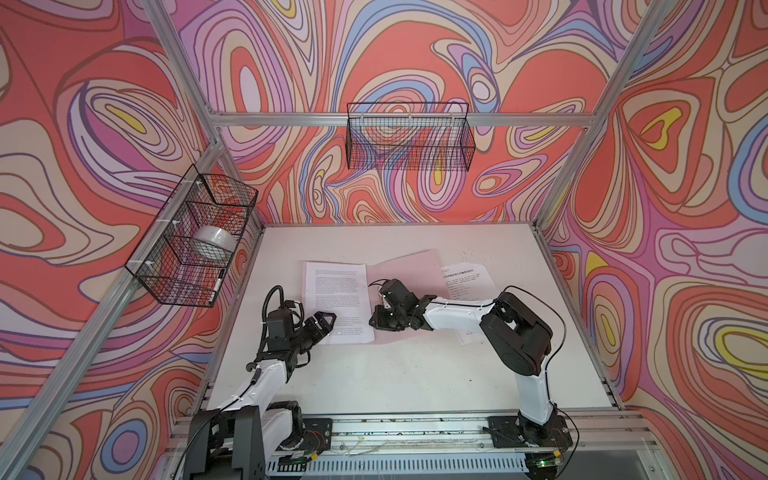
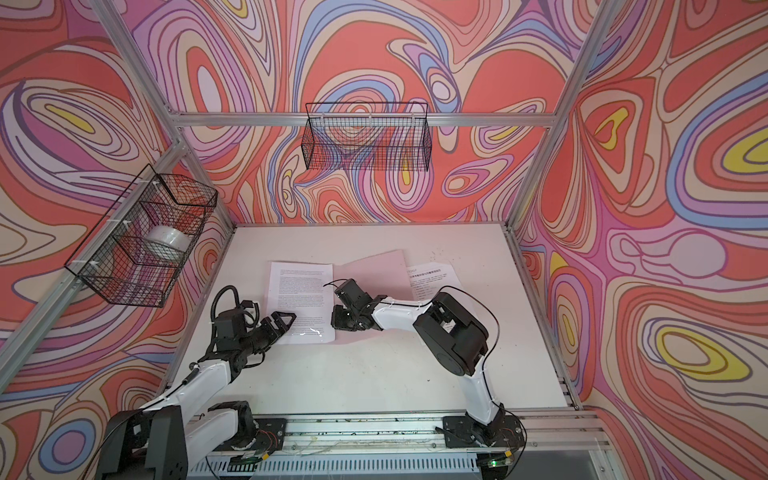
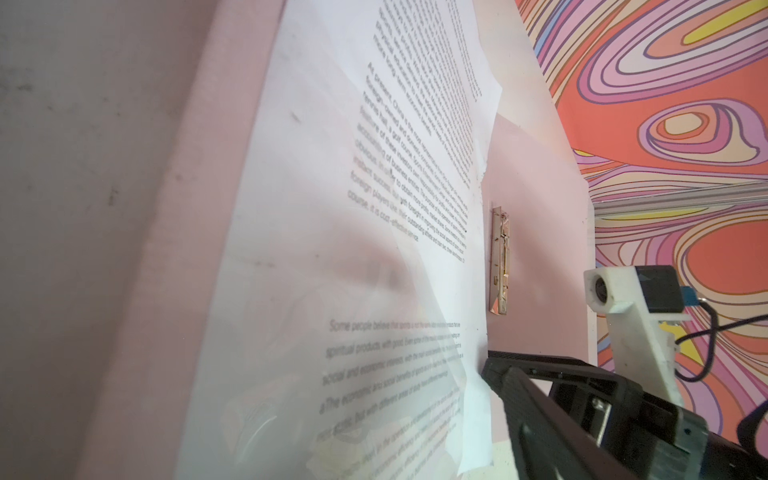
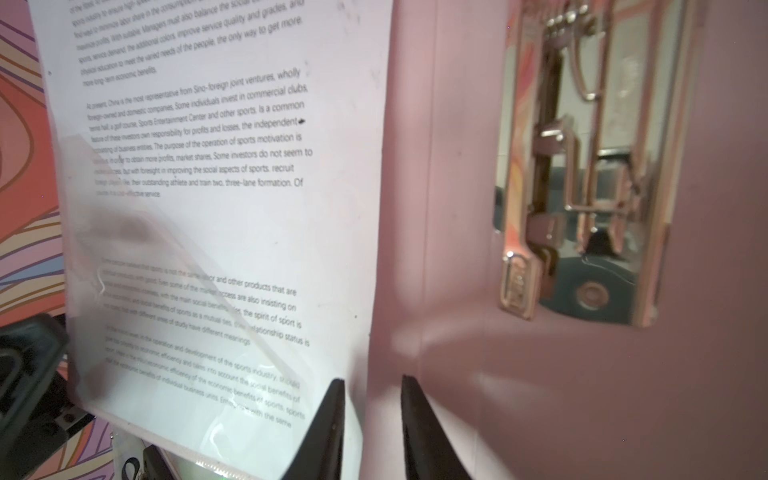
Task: Put the files into the folder
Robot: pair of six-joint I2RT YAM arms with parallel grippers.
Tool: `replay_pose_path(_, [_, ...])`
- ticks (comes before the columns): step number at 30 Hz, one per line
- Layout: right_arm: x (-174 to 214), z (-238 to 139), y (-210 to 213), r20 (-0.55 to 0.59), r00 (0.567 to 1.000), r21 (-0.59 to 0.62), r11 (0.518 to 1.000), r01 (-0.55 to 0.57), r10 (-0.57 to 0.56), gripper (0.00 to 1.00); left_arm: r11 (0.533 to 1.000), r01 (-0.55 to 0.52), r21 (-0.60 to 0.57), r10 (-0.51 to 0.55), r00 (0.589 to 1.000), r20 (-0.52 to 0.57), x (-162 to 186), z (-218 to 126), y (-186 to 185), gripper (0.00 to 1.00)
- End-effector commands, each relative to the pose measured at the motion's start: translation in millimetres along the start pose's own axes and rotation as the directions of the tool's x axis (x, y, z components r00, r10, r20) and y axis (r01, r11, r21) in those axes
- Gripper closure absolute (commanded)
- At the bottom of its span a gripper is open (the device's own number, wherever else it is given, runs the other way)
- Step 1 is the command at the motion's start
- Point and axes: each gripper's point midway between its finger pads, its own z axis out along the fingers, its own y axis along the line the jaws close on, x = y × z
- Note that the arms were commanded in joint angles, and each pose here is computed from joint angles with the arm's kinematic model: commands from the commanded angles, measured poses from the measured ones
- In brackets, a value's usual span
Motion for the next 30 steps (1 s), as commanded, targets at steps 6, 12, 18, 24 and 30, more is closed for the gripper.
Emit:
replay_pose_path(6, [9.1, 9.9, 1.2, -0.037, 0.999, -0.054, 0.998, -0.032, 0.030, 0.89, 0.999, -0.028, 0.032, 0.028, 0.999, 0.018, -8.3, -0.8, -11.5, 0.15])
replay_pose_path(12, [10.0, 10.8, 0.7, -0.038, 0.998, -0.060, 0.997, -0.043, 0.040, 1.00, 0.999, -0.027, 0.035, 0.026, 0.999, 0.019, -8.7, -0.6, -12.2, 0.14])
replay_pose_path(18, [9.9, 12.3, 3.8, -0.038, 0.998, -0.079, 0.996, -0.049, 0.046, 1.00, 0.999, -0.022, 0.046, 0.022, 1.000, 0.014, -8.6, 1.1, -13.6, 0.13])
replay_pose_path(24, [13.6, 17.6, 12.3, -0.060, 0.997, -0.107, 0.993, -0.050, 0.044, 1.00, 0.999, -0.020, 0.049, 0.020, 1.000, 0.009, -8.3, 1.9, -13.9, 0.13])
replay_pose_path(30, [20.7, 24.6, 19.5, -0.084, 0.996, -0.126, 0.991, -0.050, 0.039, 1.00, 0.999, -0.018, 0.051, 0.018, 1.000, 0.007, -7.5, 2.1, -13.8, 0.13])
